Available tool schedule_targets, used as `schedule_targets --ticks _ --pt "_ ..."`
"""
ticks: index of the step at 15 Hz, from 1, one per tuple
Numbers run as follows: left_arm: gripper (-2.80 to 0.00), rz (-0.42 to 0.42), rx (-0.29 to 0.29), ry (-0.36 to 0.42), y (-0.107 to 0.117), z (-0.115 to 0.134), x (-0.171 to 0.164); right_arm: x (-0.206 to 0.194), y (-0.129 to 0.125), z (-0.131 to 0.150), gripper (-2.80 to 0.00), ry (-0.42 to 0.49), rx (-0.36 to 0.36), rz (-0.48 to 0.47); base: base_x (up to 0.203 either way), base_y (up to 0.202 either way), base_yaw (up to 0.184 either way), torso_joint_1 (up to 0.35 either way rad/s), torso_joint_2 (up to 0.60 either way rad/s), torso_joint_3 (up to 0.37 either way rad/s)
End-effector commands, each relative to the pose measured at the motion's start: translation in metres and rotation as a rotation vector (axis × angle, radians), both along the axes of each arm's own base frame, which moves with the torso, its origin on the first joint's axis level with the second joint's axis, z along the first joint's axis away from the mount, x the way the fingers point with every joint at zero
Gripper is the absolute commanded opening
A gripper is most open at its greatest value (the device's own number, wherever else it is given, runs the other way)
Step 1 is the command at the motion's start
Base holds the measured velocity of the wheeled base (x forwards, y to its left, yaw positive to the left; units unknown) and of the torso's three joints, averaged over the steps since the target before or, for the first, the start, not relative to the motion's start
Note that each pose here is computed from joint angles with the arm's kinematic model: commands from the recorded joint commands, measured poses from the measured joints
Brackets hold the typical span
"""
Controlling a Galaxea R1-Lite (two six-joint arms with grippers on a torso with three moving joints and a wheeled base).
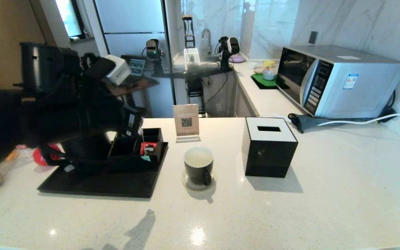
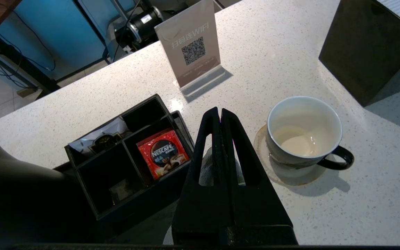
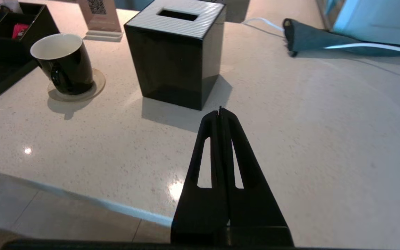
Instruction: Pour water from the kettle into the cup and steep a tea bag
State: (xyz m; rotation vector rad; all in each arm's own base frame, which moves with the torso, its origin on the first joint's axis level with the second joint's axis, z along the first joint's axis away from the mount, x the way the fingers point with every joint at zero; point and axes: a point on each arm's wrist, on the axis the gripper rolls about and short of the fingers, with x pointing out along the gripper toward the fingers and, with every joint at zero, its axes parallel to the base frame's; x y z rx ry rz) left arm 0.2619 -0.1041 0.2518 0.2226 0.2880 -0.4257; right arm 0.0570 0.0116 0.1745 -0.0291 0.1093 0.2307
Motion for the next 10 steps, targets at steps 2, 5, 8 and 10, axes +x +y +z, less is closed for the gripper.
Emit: schedule_targets --ticks 2,5,8,10 --pt "-2.8 -0.01 0.004 0.01 -0.005 -0.003 0.005 0.079 0.026 0.001 -2.8 0.141 -0.017 0.094 0.0 0.0 0.0 0.0 0.0 0.0" --pt "-2.8 -0.018 0.007 0.015 -0.007 -0.005 0.006 0.115 0.048 0.015 -2.8 0.123 0.066 0.355 0.0 0.0 0.0 0.0 0.0 0.0" --pt "-2.8 -0.022 0.006 0.013 -0.01 -0.004 0.008 0.15 0.06 0.017 -2.8 0.135 0.075 0.392 0.0 0.0 0.0 0.0 0.0 0.0" --pt "-2.8 -0.024 0.007 0.014 -0.012 -0.004 0.01 0.171 0.07 0.014 -2.8 0.102 0.087 0.433 0.0 0.0 0.0 0.0 0.0 0.0"
